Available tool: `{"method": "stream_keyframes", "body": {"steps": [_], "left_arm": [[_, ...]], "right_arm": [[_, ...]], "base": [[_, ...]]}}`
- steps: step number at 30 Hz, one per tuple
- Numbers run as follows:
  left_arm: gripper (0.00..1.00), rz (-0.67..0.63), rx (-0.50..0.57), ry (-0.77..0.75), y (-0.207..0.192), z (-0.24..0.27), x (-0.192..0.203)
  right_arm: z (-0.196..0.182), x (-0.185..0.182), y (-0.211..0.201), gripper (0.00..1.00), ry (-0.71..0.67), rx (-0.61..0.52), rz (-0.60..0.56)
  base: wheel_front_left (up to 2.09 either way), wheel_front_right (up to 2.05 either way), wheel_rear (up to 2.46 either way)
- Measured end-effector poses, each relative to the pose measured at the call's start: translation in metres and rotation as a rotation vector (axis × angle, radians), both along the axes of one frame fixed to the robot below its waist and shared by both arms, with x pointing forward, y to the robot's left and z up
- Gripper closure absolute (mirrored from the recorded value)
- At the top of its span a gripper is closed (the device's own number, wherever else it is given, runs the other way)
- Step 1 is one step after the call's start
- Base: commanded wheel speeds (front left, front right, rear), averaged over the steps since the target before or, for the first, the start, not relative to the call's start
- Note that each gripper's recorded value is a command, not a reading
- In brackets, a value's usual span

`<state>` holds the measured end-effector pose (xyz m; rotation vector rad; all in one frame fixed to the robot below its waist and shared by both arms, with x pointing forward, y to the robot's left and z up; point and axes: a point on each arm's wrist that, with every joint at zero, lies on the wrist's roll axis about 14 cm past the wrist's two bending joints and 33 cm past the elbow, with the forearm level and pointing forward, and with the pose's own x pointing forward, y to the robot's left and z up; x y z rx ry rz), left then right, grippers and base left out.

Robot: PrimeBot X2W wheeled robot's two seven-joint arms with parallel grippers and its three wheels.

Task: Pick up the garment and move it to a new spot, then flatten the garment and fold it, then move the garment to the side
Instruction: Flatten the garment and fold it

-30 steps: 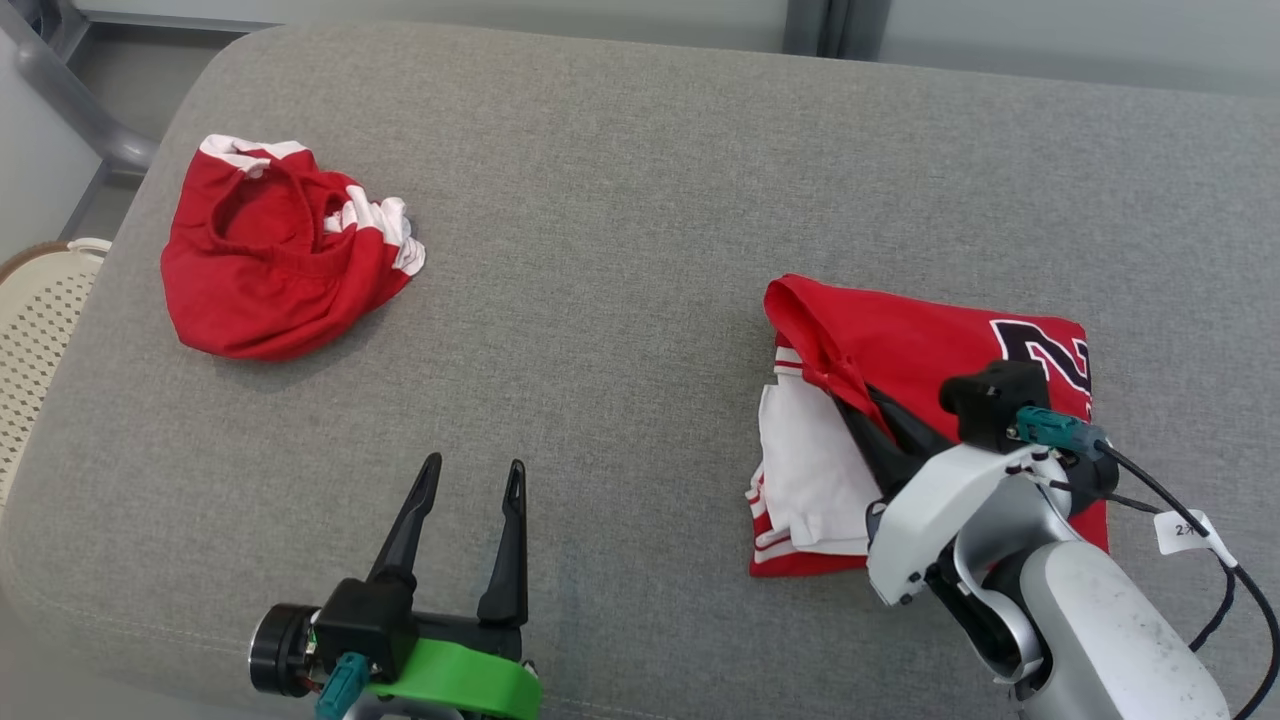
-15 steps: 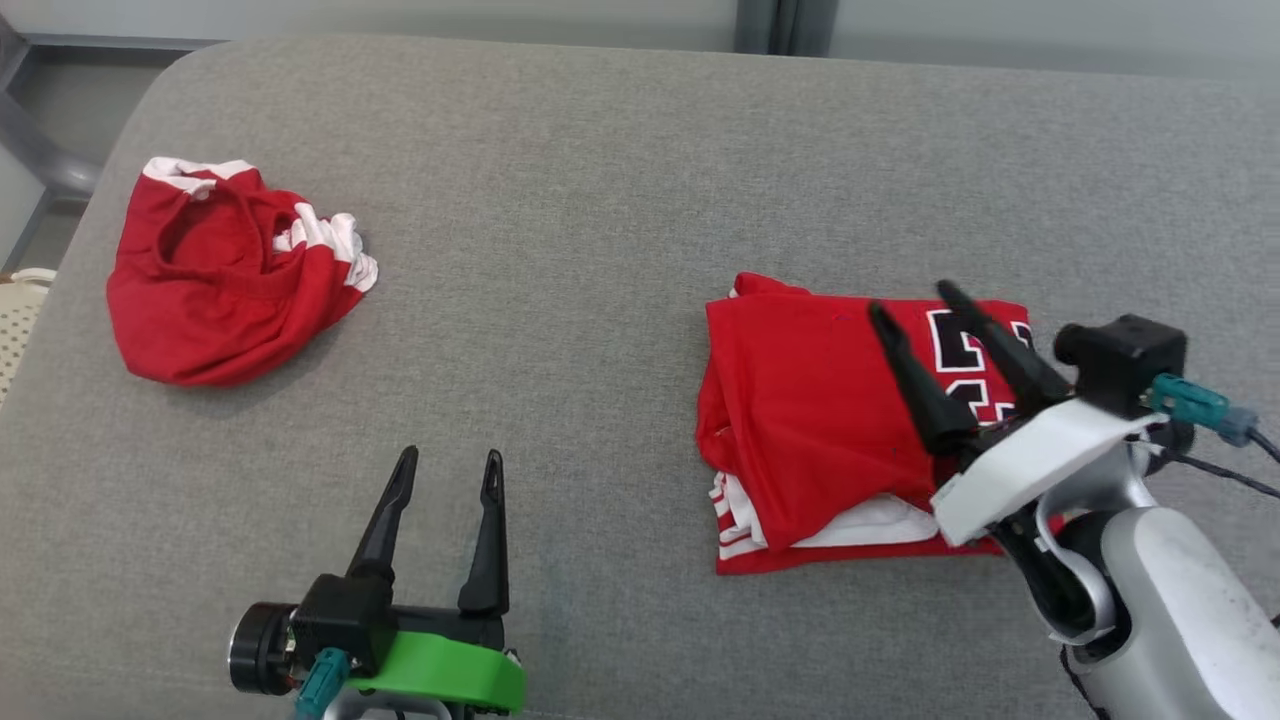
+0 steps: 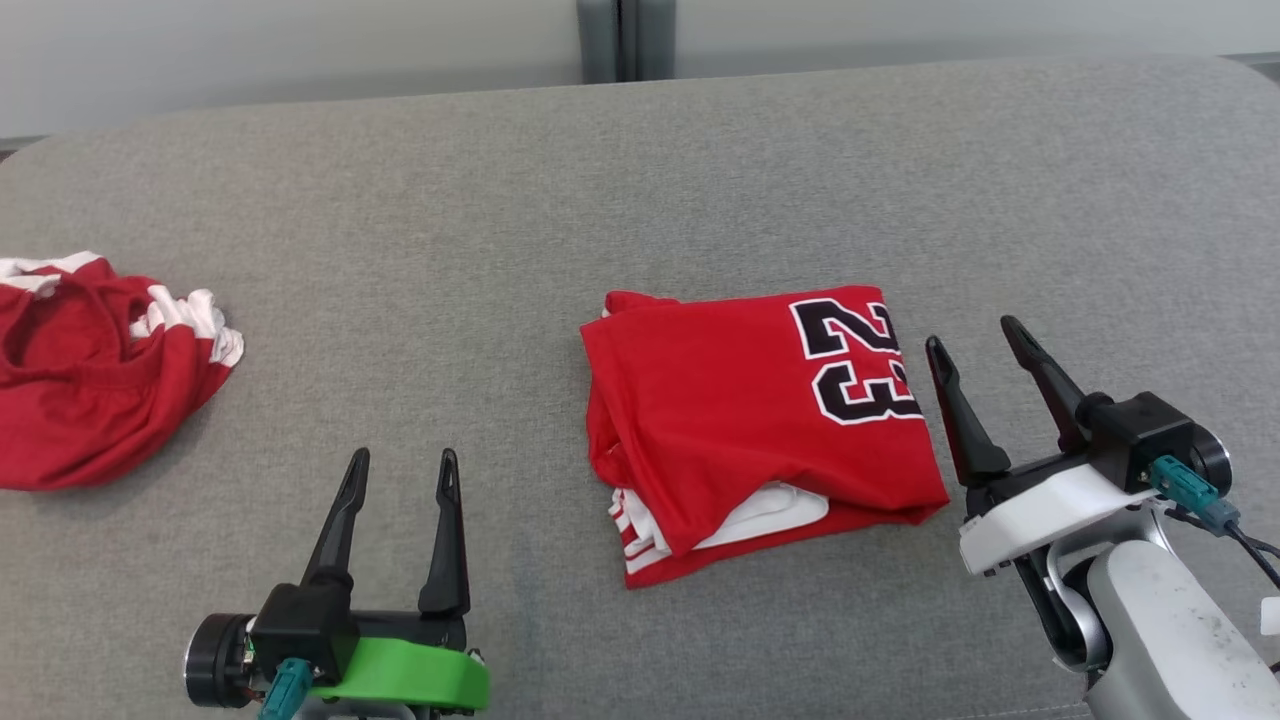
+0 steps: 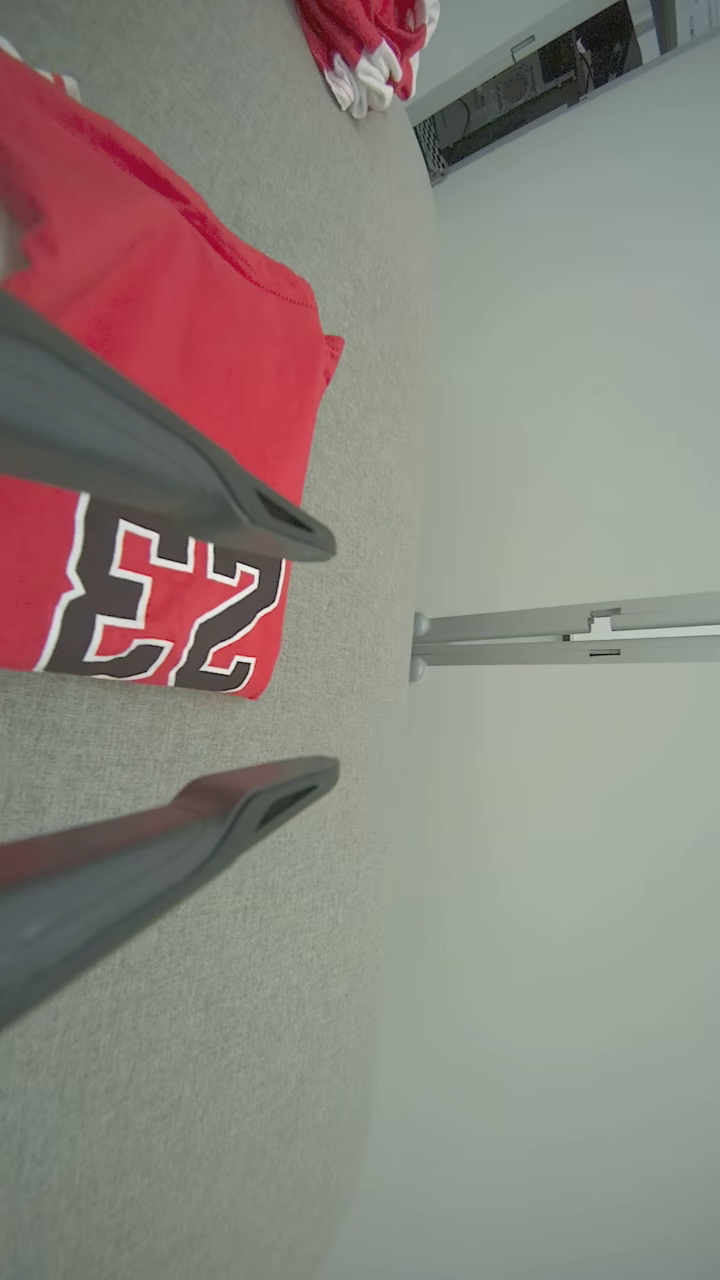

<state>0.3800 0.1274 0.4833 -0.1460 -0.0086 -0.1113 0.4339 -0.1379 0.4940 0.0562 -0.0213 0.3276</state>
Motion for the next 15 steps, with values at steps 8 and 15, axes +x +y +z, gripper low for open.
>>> {"method": "stream_keyframes", "body": {"steps": [8, 15], "left_arm": [[0.00, -0.013, 0.001, -0.039, -0.004, 0.013, -0.011], [0.00, 0.005, 0.003, -0.071, 0.001, 0.025, -0.032]], "right_arm": [[0.037, -0.032, -0.018, 0.00, -0.119, 0.006, -0.088], [0.041, -0.069, -0.024, 0.00, -0.131, 0.046, -0.142]], "base": [[0.00, 0.00, 0.00], [0.00, 0.00, 0.00]]}}
